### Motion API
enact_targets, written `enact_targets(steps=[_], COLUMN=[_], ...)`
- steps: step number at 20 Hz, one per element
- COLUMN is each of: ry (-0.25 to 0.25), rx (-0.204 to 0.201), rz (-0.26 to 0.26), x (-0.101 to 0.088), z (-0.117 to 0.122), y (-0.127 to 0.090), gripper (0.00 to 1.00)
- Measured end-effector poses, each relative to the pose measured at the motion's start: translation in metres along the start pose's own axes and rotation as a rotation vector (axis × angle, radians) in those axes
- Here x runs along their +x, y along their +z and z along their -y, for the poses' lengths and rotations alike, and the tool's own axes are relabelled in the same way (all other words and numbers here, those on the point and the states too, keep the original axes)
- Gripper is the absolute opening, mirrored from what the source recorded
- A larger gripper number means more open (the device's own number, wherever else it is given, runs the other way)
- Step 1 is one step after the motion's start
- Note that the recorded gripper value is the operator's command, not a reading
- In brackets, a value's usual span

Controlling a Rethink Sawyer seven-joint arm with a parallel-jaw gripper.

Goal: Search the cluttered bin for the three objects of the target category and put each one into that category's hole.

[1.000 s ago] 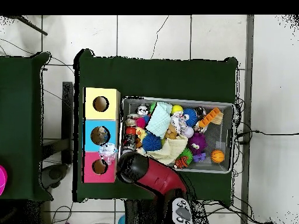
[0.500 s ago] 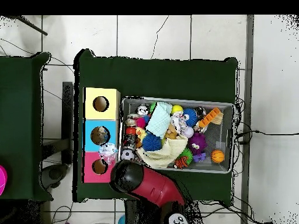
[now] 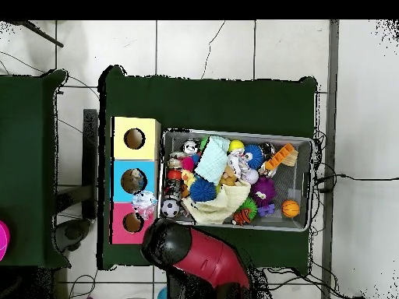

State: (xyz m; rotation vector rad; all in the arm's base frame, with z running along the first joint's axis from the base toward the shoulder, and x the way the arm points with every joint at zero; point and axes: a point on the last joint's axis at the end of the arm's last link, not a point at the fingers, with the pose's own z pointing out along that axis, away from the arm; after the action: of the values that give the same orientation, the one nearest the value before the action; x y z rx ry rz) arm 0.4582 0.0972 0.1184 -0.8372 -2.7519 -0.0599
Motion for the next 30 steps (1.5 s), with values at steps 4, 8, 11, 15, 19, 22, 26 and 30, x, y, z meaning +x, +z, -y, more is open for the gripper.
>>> enact_targets(steps=[4,8,11,15,19,22,26,30], ry=[0.002,0.001,0.001,0.0,-0.009,-0.017,-0.024,-0.03], rx=[0.003,0.006,0.01,0.019,0.028,0.032,0.031,0.026], rz=[-0.006,-0.013,-0.019,-0.034,-0.046,-0.054,-0.061,-0.069], x=[0.0,0.001,0.001,0.004,0.008,0.012,0.015,0.017], z=[0.001,0.001,0.001,0.002,-0.001,-0.004,-0.008,-0.013], y=[0.003,0.006,0.009,0.016,0.023,0.026,0.029,0.032], gripper=[1.0,1.0,1.0,1.0,1.0,1.0,1.0,1.0])
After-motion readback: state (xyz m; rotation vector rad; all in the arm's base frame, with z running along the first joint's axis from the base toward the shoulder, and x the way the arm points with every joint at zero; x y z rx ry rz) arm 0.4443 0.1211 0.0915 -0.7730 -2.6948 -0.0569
